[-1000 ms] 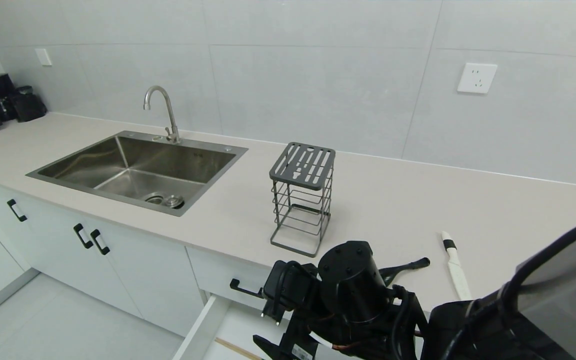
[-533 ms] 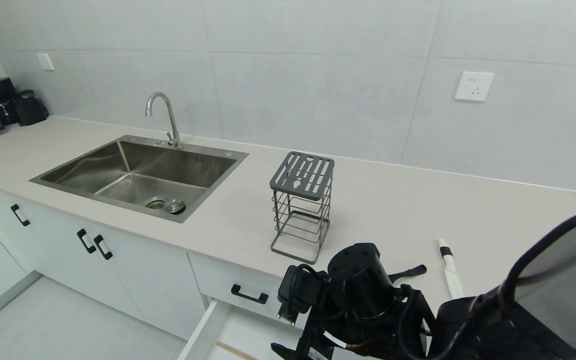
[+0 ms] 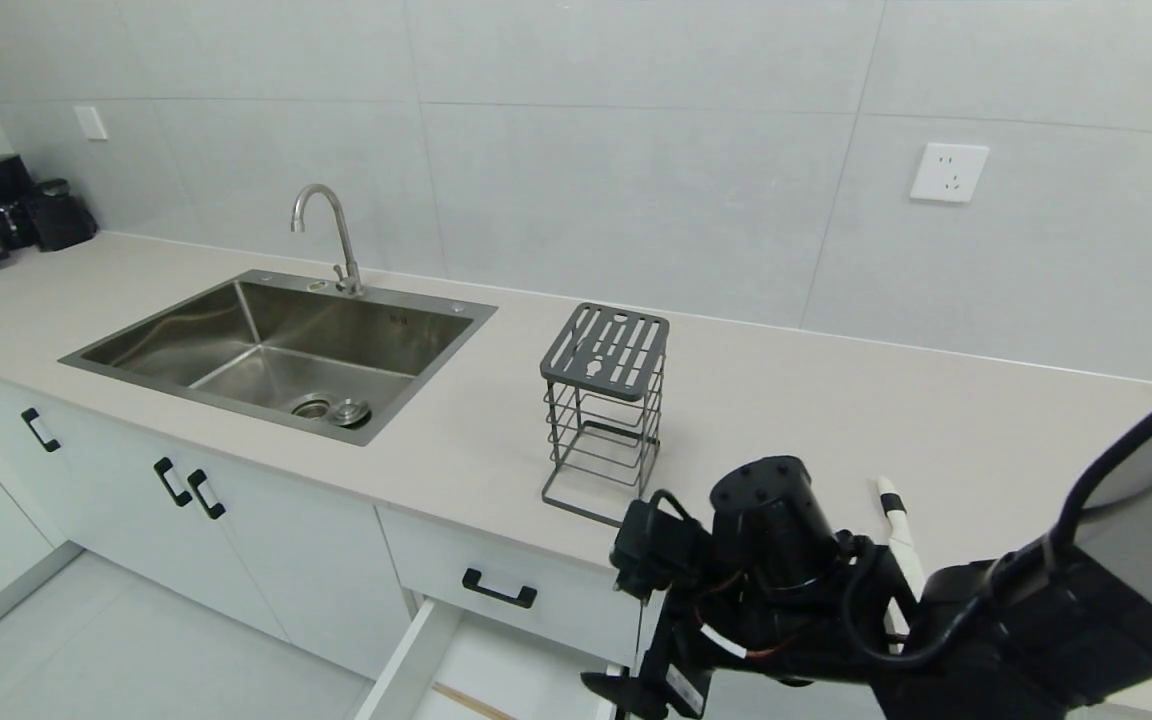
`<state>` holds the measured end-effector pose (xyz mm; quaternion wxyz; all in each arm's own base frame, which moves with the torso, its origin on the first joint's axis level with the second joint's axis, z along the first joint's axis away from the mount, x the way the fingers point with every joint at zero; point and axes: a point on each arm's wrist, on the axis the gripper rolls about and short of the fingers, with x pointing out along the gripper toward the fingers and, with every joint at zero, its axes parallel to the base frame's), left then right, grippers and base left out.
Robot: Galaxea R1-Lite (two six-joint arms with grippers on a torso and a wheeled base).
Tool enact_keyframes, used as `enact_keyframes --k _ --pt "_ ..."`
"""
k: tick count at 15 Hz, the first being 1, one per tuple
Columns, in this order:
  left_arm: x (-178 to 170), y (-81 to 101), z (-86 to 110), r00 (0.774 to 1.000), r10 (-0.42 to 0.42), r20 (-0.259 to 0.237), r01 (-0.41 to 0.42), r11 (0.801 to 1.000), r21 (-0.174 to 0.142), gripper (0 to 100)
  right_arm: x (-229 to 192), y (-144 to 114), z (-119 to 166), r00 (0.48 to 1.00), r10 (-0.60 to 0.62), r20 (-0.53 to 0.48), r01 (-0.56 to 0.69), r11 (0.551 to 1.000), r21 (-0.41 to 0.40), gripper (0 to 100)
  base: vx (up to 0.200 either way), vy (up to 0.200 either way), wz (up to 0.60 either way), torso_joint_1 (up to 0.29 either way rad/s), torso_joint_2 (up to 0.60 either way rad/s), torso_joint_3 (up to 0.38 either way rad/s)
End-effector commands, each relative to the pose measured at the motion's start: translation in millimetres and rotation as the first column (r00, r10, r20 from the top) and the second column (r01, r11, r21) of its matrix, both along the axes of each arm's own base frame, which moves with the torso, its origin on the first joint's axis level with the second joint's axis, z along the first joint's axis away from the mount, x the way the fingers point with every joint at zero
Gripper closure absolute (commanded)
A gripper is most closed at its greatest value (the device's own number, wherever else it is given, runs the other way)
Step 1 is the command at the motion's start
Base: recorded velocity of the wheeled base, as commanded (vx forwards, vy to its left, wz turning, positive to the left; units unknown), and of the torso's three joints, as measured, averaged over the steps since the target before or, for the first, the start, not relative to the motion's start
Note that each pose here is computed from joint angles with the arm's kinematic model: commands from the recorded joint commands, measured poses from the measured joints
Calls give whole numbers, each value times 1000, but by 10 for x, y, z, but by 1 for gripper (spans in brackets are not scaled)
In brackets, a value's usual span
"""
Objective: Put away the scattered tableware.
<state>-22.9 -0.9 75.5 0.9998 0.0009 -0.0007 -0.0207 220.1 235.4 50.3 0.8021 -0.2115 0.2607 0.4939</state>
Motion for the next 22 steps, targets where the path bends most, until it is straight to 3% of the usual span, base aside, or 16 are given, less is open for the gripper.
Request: enact_keyframes --k 1,3,4,5,11,14,17,22 --pt "1 0 0 1000 0 -1 0 1000 0 0 51 -493 193 991 -134 27 133 990 38 0 0 0 0 0 0 0" --pt "1 0 0 1000 0 -1 0 1000 0 0 34 -568 189 988 -151 24 150 988 34 0 0 0 0 0 0 0" --pt "1 0 0 1000 0 -1 0 1000 0 0 -38 -930 203 973 -230 26 230 973 18 0 0 0 0 0 0 0" --pt "1 0 0 1000 0 -1 0 1000 0 0 16 -1063 221 963 -266 49 266 964 9 0 0 0 0 0 0 0" --pt "1 0 0 1000 0 -1 0 1000 0 0 317 -1607 203 920 -378 101 384 923 -41 0 0 0 0 0 0 0" --pt "1 0 0 1000 0 -1 0 1000 0 0 486 -1679 145 918 -377 122 388 919 -78 0 0 0 0 0 0 0" --pt "1 0 0 1000 0 -1 0 1000 0 0 877 -1745 -147 942 -320 98 331 935 -130 0 0 0 0 0 0 0" --pt "1 0 0 1000 0 -1 0 1000 0 0 889 -1882 -332 961 -273 40 276 945 -174 0 0 0 0 0 0 0"
